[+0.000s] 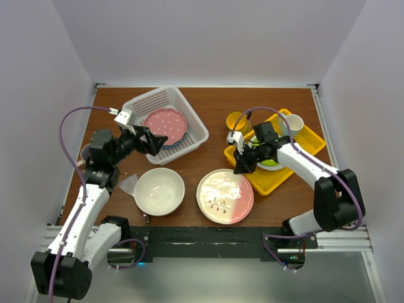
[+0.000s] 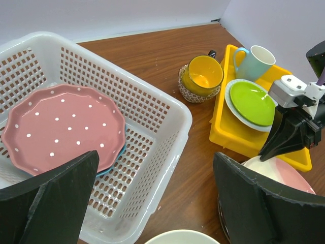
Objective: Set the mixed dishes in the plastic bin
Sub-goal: Pick up the plate at the center of the board.
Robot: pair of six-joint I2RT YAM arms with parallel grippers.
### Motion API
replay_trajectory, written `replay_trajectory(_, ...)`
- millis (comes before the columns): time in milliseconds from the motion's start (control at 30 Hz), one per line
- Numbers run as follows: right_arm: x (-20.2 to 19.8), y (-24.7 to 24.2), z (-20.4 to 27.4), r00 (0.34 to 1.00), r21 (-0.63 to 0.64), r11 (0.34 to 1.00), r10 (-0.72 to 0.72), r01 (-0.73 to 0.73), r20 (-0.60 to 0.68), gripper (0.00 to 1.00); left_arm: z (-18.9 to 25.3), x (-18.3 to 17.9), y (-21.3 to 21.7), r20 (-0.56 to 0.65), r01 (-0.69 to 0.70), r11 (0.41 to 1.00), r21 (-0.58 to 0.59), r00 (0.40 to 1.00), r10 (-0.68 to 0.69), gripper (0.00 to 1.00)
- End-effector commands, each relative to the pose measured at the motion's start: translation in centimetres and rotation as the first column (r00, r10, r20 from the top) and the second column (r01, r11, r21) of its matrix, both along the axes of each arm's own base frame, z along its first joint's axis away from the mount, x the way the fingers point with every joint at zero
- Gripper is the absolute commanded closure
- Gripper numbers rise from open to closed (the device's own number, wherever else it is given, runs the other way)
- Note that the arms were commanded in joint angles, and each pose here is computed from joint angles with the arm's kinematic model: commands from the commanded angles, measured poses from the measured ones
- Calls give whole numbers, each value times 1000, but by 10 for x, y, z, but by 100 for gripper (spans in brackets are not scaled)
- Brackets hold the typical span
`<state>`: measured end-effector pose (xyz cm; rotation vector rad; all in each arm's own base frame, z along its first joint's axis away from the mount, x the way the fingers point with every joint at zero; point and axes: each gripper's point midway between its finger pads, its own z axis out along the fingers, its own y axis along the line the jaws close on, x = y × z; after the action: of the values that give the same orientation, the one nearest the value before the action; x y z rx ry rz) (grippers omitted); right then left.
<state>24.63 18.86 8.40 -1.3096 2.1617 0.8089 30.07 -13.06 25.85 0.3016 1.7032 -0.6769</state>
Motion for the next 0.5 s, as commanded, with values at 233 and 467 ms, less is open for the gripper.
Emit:
replay_trajectory(233,9,5,44,991,94,995,11,-24,133,100,2,2,-8,11,48,999,-21,999,-48,0)
replay_trajectory(467,9,0,69,982,166,986,-8,-25,191,100,-14,3,-20,-68,129,991,-47,989,-132,0)
